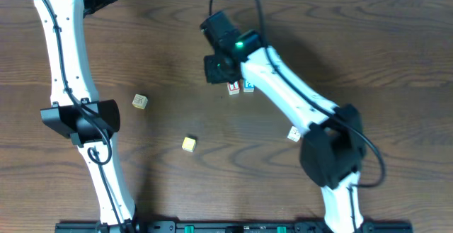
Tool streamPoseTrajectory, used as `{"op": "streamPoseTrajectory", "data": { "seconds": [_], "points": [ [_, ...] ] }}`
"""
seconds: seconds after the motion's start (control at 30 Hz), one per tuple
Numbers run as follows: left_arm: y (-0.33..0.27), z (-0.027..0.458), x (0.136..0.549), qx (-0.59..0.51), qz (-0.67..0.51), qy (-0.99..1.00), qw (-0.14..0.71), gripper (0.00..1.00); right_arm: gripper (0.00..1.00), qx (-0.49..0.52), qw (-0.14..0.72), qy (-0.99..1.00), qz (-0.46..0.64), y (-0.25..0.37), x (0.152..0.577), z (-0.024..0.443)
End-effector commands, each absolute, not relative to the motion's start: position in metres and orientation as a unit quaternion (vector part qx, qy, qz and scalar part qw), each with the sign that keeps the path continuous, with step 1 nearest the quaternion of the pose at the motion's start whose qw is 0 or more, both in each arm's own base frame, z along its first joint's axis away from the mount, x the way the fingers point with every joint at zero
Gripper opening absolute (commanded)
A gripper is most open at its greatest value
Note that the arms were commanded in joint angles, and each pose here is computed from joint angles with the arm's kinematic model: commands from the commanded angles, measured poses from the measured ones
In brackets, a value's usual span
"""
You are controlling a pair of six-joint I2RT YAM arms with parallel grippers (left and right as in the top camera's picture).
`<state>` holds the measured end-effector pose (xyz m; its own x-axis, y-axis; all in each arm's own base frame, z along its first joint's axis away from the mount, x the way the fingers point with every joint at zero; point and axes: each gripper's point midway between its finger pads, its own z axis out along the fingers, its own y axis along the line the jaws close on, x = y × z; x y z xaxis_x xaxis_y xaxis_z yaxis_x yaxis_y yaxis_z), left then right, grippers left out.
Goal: Spell out Ai2
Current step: 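Carry the A block left and lower it beside the I block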
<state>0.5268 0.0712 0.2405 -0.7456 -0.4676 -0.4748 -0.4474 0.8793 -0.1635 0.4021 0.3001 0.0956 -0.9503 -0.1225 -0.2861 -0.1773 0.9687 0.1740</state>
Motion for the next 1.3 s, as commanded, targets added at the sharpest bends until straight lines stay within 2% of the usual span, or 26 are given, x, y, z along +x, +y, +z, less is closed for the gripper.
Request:
{"op": "streamPoseTrajectory", "data": {
  "seconds": [0.0, 0.27, 0.53, 0.73, 1.27],
  "points": [
    [0.07, 0.248, 0.527, -0.236, -0.021, 0.933, 0.269, 0.66, 0.01, -0.06, 0.131, 0.986, 0.088, 0.306, 0.404, 0.083],
    [0.069, 0.249, 0.528, -0.236, -0.023, 0.933, 0.27, 0.66, 0.01, -0.097, 0.095, 0.989, 0.06, 0.308, 0.396, 0.037],
    [0.069, 0.25, 0.529, -0.236, -0.024, 0.932, 0.274, 0.66, 0.01, -0.151, 0.116, 0.981, 0.032, 0.302, 0.405, 0.033],
    [0.069, 0.25, 0.53, -0.236, -0.024, 0.932, 0.275, 0.66, 0.01, -0.157, 0.105, 0.982, 0.017, 0.298, 0.405, 0.018],
    [0.07, 0.251, 0.531, -0.236, -0.024, 0.931, 0.278, 0.66, 0.01, -0.152, 0.116, 0.982, 0.001, 0.292, 0.412, 0.016]
  ]
}}
